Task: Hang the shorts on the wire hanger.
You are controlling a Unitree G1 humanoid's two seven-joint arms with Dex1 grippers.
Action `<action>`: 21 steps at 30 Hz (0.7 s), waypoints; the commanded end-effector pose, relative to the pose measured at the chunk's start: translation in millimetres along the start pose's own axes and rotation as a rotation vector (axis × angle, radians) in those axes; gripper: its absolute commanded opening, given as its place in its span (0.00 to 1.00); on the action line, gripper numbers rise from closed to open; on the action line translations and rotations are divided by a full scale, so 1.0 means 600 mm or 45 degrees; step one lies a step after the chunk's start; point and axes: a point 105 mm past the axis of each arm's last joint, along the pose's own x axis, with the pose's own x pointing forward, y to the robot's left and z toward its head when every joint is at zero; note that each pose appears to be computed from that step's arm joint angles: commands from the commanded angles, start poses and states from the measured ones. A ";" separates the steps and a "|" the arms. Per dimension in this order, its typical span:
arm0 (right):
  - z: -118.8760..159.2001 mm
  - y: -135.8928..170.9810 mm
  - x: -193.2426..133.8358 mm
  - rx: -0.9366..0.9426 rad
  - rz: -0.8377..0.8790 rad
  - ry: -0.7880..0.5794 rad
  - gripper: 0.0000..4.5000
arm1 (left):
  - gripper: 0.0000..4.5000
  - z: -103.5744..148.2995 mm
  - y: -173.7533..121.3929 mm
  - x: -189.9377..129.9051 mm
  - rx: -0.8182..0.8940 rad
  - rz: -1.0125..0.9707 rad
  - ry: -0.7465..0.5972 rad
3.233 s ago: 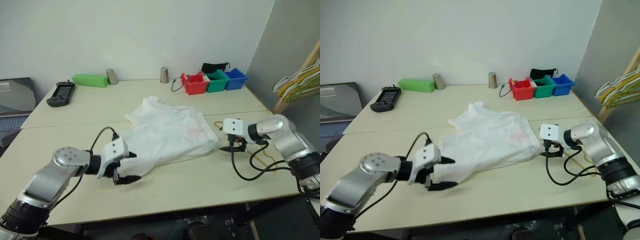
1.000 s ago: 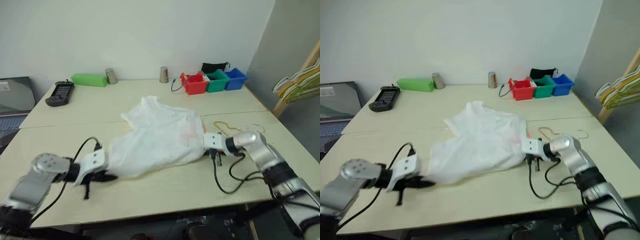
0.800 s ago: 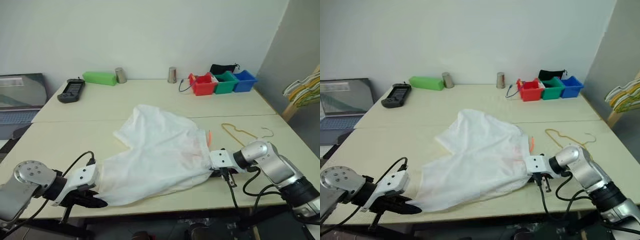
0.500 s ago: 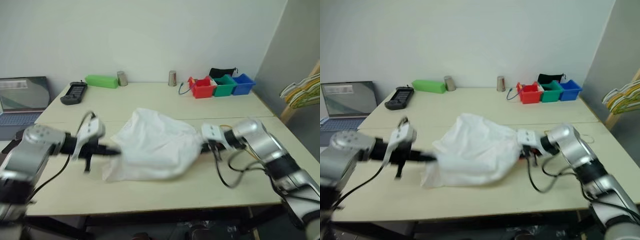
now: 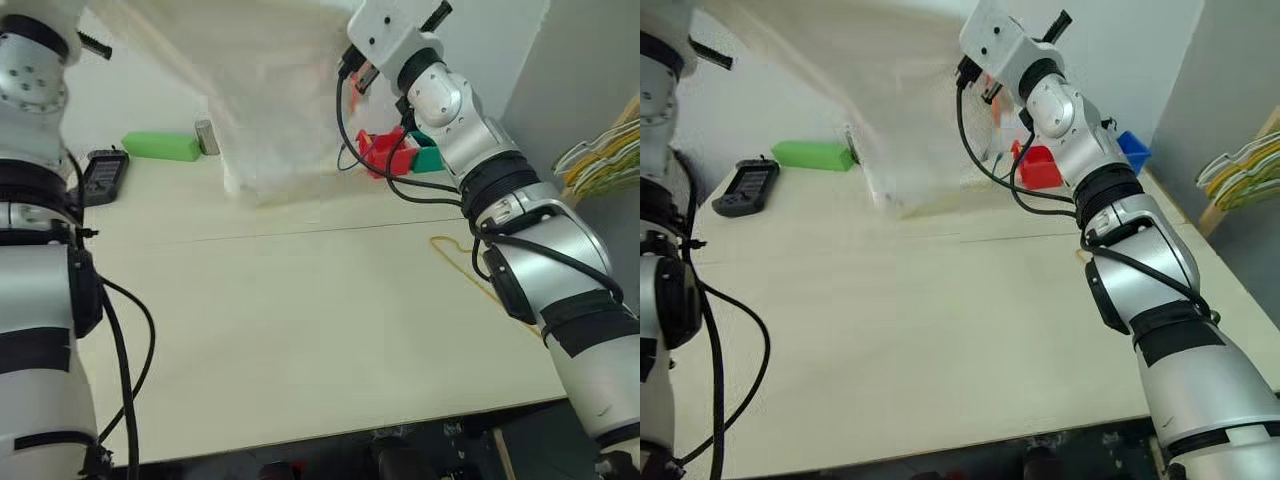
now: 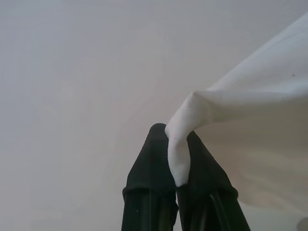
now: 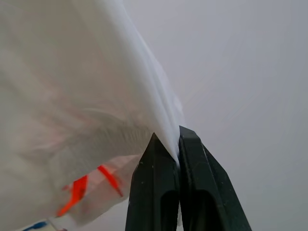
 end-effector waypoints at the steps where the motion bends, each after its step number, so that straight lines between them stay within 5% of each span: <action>1: -0.067 0.083 -0.034 0.109 0.282 0.118 0.00 | 0.00 -0.129 -0.039 -0.061 -0.112 -0.304 0.331; 4: -0.114 0.252 -0.126 0.167 0.964 0.207 0.00 | 0.00 -0.220 -0.157 -0.197 -0.124 -1.009 0.577; 8: -0.142 0.334 -0.215 0.203 1.275 0.222 0.00 | 0.00 -0.243 -0.197 -0.329 -0.127 -1.426 0.693; 13: -0.153 0.370 -0.292 0.235 1.523 0.254 0.00 | 0.00 -0.231 -0.236 -0.412 -0.111 -1.643 0.715; 21: -0.145 0.365 -0.364 0.259 1.695 0.347 0.00 | 0.00 -0.205 -0.262 -0.445 -0.061 -1.773 0.659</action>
